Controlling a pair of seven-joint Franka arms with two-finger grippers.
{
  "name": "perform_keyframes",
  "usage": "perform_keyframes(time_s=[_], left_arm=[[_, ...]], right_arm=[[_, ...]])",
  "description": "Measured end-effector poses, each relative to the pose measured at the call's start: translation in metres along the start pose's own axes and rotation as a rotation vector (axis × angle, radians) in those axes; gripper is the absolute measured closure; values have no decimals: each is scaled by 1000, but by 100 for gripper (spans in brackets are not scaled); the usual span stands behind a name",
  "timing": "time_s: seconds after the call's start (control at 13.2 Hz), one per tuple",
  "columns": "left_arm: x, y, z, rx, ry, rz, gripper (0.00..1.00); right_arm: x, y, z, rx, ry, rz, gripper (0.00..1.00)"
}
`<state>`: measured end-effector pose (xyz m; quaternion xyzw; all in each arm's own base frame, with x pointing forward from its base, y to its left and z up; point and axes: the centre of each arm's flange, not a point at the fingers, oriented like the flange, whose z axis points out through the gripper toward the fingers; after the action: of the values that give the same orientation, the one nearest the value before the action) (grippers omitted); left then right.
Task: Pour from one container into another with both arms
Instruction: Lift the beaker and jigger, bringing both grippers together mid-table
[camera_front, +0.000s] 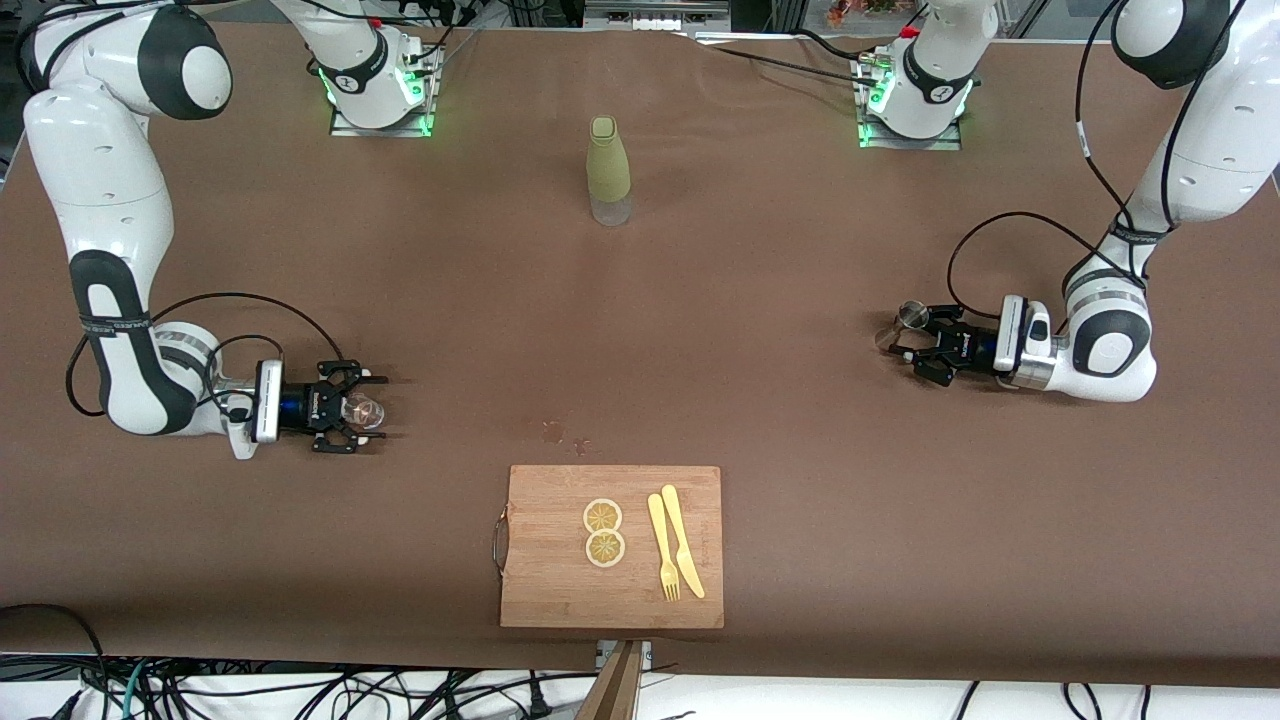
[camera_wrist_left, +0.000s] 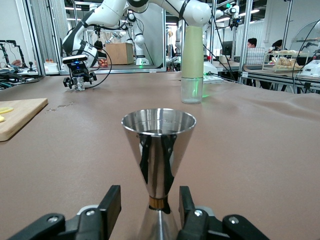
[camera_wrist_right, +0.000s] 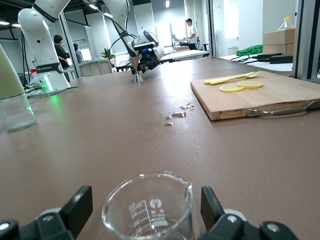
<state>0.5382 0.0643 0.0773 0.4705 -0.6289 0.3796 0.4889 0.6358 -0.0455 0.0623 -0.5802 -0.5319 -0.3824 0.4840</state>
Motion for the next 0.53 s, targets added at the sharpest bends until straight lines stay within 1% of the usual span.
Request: perform_keyframes(time_s=[0.08, 0.15, 0.23, 0.38, 0.45, 0.53], left_arm=[[0, 0, 0, 0, 1, 1, 52], [0, 0, 0, -1, 1, 2, 58], [0, 0, 0, -1, 1, 2, 58], [0, 1, 0, -4, 5, 2, 76], [0, 1, 0, -4, 6, 3, 76], [1, 1, 0, -6, 9, 4, 79]], right_arm=[[-3, -1, 1, 0, 2, 0, 15], [-5, -1, 2, 0, 4, -1, 17], [-7, -2, 3, 1, 5, -2, 18], [-8, -2, 3, 1, 6, -9, 22], [-8, -2, 3, 1, 6, -13, 35], [-8, -2, 3, 2, 6, -15, 43]])
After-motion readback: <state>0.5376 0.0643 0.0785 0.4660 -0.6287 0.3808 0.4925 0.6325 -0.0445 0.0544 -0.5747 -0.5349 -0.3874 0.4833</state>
